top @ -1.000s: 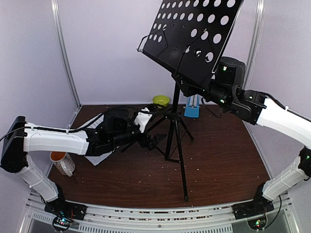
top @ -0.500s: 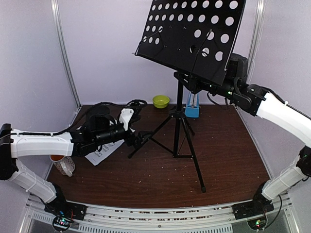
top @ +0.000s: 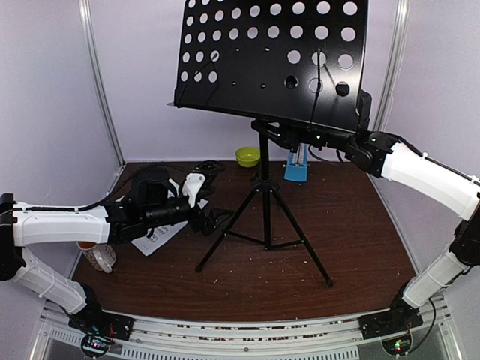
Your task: Set up the instrument practice props
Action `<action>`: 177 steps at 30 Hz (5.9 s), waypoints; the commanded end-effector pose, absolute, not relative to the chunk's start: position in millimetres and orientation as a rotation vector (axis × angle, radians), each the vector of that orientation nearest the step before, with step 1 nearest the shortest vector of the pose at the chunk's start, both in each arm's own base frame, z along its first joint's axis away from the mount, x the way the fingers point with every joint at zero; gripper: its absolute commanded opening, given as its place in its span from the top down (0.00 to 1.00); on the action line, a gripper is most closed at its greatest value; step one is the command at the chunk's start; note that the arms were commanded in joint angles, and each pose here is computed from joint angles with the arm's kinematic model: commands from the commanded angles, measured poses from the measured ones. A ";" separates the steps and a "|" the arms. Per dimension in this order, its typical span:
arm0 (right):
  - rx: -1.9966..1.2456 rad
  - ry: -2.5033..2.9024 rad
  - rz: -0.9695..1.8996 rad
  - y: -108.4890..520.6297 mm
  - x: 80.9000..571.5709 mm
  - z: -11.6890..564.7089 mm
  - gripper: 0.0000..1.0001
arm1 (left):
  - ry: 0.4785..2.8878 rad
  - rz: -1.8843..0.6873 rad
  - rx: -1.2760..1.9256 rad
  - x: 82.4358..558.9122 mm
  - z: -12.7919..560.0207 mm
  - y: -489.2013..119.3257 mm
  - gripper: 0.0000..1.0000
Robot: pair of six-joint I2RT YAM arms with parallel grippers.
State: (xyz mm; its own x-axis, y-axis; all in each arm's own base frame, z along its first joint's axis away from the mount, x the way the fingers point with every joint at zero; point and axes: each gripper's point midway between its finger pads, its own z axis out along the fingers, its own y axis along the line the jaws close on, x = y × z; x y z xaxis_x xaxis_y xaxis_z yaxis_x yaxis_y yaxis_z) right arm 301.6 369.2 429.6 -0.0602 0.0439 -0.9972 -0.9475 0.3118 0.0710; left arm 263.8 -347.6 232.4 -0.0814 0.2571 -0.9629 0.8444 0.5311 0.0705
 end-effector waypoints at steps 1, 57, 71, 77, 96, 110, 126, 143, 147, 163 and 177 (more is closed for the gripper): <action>-0.930 1.058 1.060 352.3 263.6 499.6 0.96 | 1.634 -0.694 1.005 256.6 223.5 -353.6 0.12; -0.633 1.917 0.885 252.1 223.2 221.4 0.32 | 1.855 -0.834 1.051 239.6 141.1 -361.7 0.43; -0.617 2.017 0.648 253.3 251.0 192.8 0.51 | 1.915 -0.745 0.952 263.4 129.8 -361.9 0.65; -0.591 2.009 0.574 255.1 269.2 192.6 0.70 | 1.940 -0.706 0.892 272.8 128.0 -358.6 0.71; -0.653 1.947 0.513 295.3 338.0 202.2 0.87 | 2.012 -0.506 0.793 304.3 121.2 -347.0 0.84; -0.550 1.950 0.482 268.4 377.0 210.7 0.68 | 1.977 -0.553 0.838 312.9 141.9 -371.2 0.77; -0.449 1.919 0.486 237.4 347.0 247.6 0.04 | 2.098 -0.530 0.593 321.4 197.1 -263.2 0.24; -0.230 1.924 0.470 197.6 322.9 256.6 0.05 | 2.435 -0.097 0.380 415.5 137.7 -209.8 0.33; -0.211 1.936 0.462 193.3 320.1 254.0 0.05 | 2.474 -0.009 0.399 432.1 125.3 -222.9 0.31; -0.203 1.955 0.452 188.4 314.1 244.3 0.05 | 2.553 0.368 0.514 457.2 84.7 -258.6 0.30; -0.206 1.974 0.462 186.8 308.6 240.8 0.04 | 2.504 0.550 0.619 475.6 55.4 -273.2 0.33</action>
State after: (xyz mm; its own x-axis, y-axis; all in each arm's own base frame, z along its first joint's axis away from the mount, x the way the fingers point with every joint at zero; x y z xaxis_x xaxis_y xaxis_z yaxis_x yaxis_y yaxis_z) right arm 312.8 189.6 239.2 -0.4335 0.0501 -0.8998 -0.3512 0.9101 0.2199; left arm 467.8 -268.8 55.2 -0.7942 0.4814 -0.3709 0.3139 0.8476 0.4278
